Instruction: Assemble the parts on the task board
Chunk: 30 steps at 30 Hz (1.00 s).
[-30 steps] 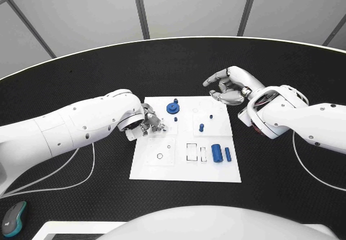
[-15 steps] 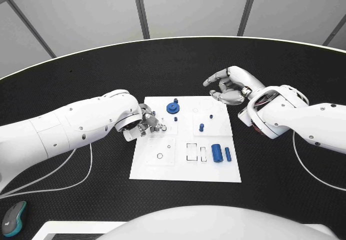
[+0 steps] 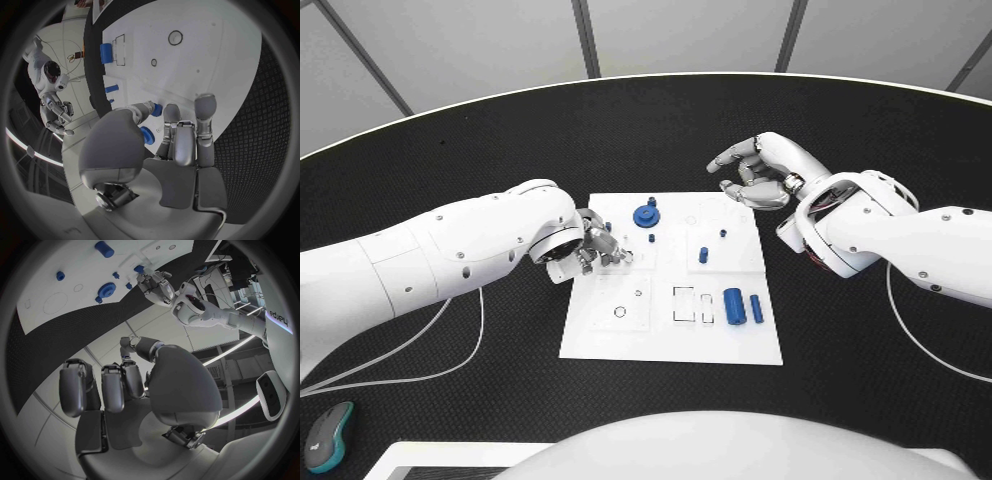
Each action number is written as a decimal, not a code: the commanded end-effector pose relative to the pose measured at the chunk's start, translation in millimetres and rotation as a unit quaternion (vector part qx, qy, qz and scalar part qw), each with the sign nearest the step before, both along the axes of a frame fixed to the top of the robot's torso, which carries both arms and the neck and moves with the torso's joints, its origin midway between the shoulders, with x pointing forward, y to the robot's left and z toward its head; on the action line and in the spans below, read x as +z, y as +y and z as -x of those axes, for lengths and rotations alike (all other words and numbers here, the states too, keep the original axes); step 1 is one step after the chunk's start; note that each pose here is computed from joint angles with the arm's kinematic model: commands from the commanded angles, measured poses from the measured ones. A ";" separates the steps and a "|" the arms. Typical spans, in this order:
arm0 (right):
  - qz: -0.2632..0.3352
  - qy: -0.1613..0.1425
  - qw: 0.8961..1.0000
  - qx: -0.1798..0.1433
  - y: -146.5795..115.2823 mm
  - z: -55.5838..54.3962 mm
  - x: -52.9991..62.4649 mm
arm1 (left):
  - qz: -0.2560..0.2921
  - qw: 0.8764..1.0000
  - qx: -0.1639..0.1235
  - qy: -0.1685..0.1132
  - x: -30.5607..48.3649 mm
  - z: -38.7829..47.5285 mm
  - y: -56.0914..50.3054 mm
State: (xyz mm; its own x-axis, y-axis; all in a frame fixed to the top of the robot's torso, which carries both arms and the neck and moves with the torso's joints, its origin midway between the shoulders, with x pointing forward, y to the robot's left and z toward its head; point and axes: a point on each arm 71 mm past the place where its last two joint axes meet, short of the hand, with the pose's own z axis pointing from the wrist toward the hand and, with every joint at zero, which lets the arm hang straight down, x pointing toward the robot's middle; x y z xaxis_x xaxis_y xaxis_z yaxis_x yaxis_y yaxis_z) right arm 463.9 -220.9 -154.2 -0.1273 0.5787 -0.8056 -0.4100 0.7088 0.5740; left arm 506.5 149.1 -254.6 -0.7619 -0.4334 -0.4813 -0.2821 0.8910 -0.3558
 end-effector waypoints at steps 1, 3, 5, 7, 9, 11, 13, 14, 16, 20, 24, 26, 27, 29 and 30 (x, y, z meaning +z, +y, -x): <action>0.000 0.000 1.000 0.000 0.1 -0.1 0.0 | 0.002 1.000 0.002 -0.002 0.3 0.1 1.2; 0.000 0.000 1.000 0.000 0.2 -0.1 0.0 | 0.003 1.000 0.004 -0.003 0.5 0.1 2.2; 0.000 0.000 1.000 0.000 0.2 -0.2 0.0 | 0.004 1.000 0.005 -0.005 0.7 0.3 3.0; 0.000 0.000 1.000 0.000 0.2 -0.3 -0.1 | 0.005 1.000 0.006 -0.006 0.9 0.5 3.4; 0.000 0.000 1.000 0.000 0.3 -0.4 -0.1 | 0.006 1.000 0.007 -0.008 1.2 0.8 3.6; 0.000 0.000 1.000 0.000 0.4 -0.4 -0.1 | 0.008 1.000 0.009 -0.010 1.6 1.1 3.7; 0.000 0.000 1.000 0.000 0.4 -0.5 -0.2 | 0.008 1.000 0.009 -0.014 2.1 1.1 3.7; 0.000 0.000 1.000 0.000 0.4 -0.6 -0.2 | 0.008 1.000 0.009 -0.015 2.2 1.0 3.6; 0.000 0.000 1.000 0.000 0.5 -0.7 -0.2 | 0.007 1.000 0.009 -0.018 2.5 0.8 3.2; 0.000 0.000 1.000 0.001 1.1 -0.8 -0.3 | 0.003 1.000 0.007 -0.024 2.9 -0.6 1.1; 0.000 0.000 1.000 0.001 1.3 -0.9 -0.3 | -0.001 1.000 0.004 -0.026 2.7 -2.4 -1.4; 0.000 0.000 1.000 0.001 1.4 -0.9 -0.3 | -0.003 1.000 0.002 -0.026 2.5 -3.2 -2.7; 0.000 0.000 1.000 0.001 1.5 -0.8 -0.3 | -0.004 1.000 0.001 -0.025 2.3 -3.6 -3.5; 0.000 0.000 1.000 0.002 1.6 -0.8 -0.3 | -0.006 1.000 -0.001 -0.024 2.0 -4.4 -5.6; 0.000 0.000 1.000 0.002 1.7 -0.8 -0.3 | -0.007 1.000 -0.003 -0.023 1.9 -4.7 -6.5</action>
